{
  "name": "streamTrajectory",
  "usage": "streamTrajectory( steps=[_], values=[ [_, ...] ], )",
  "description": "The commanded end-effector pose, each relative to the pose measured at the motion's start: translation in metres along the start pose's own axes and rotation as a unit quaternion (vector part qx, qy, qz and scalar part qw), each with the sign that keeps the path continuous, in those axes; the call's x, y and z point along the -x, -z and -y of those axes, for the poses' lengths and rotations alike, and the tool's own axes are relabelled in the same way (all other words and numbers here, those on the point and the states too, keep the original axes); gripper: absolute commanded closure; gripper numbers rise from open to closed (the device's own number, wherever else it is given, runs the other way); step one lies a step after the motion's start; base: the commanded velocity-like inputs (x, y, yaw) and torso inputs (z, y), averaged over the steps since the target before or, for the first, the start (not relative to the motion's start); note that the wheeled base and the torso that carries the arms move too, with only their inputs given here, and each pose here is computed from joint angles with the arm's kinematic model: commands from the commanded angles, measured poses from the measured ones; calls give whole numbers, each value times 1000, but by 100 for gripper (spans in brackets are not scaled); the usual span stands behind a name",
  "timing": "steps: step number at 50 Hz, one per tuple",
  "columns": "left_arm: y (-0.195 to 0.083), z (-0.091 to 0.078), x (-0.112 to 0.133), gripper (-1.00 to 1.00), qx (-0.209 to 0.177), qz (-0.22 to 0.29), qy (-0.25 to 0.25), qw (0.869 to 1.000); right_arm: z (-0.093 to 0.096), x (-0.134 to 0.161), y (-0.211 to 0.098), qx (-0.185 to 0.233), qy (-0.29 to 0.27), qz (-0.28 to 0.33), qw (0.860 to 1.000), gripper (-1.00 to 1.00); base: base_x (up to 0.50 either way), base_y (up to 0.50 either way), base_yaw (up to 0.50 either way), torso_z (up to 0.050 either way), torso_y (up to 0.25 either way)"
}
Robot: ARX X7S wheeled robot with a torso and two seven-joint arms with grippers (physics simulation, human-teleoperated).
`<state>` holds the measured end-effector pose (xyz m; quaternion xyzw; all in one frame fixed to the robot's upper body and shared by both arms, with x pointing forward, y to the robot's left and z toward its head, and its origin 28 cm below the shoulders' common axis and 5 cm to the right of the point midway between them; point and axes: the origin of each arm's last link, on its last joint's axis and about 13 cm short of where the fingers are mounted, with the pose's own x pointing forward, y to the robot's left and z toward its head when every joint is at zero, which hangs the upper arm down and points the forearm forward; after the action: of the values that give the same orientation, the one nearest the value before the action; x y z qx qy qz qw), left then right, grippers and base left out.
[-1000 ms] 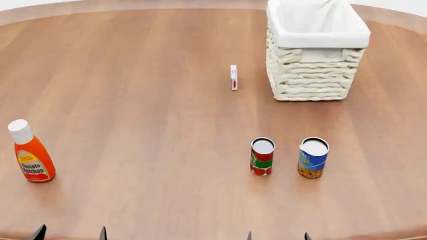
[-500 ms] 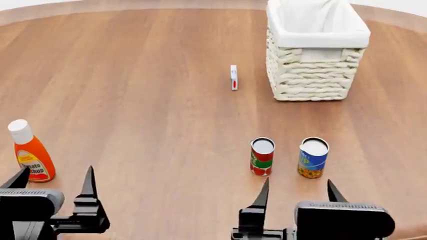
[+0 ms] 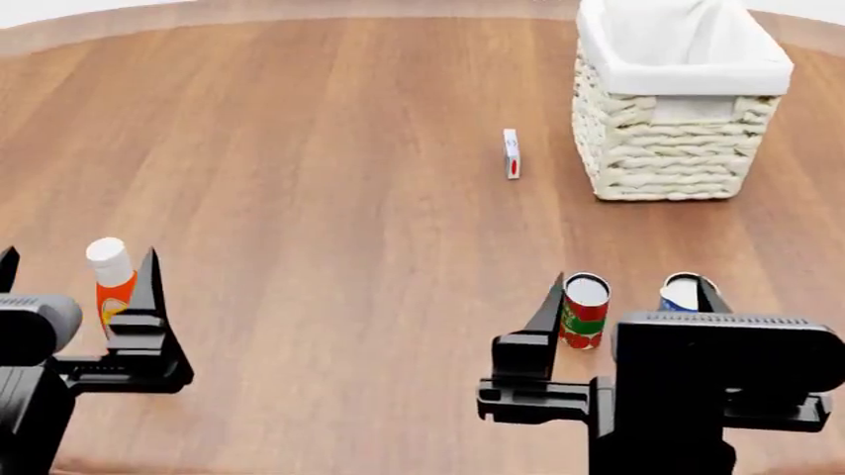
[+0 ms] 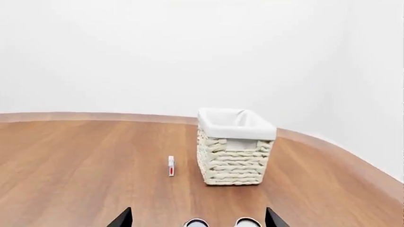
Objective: Pick up the alphabet soup and the cream cheese box, and put them in the basket.
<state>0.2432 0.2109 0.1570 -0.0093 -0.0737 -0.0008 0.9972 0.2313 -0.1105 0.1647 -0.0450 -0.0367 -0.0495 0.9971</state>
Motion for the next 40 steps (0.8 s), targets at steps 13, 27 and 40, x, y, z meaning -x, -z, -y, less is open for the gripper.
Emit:
streamTrajectory(
  steps=[13,27,40],
  values=[
    [-7,0,0,-100,0,8,1,1000,-1,0,-10,5,-19,-10,1000,-100,250,0,0,0,0],
    [-10,0,0,-100,1,13,1,1000,-1,0,-14,4,-24,-9,1000,-100,500,0,0,0,0],
    [-10,0,0,-100,0,13,0,1000,-2,-2,-12,4,-36,-12,999,-100,500,0,0,0,1]
  ],
)
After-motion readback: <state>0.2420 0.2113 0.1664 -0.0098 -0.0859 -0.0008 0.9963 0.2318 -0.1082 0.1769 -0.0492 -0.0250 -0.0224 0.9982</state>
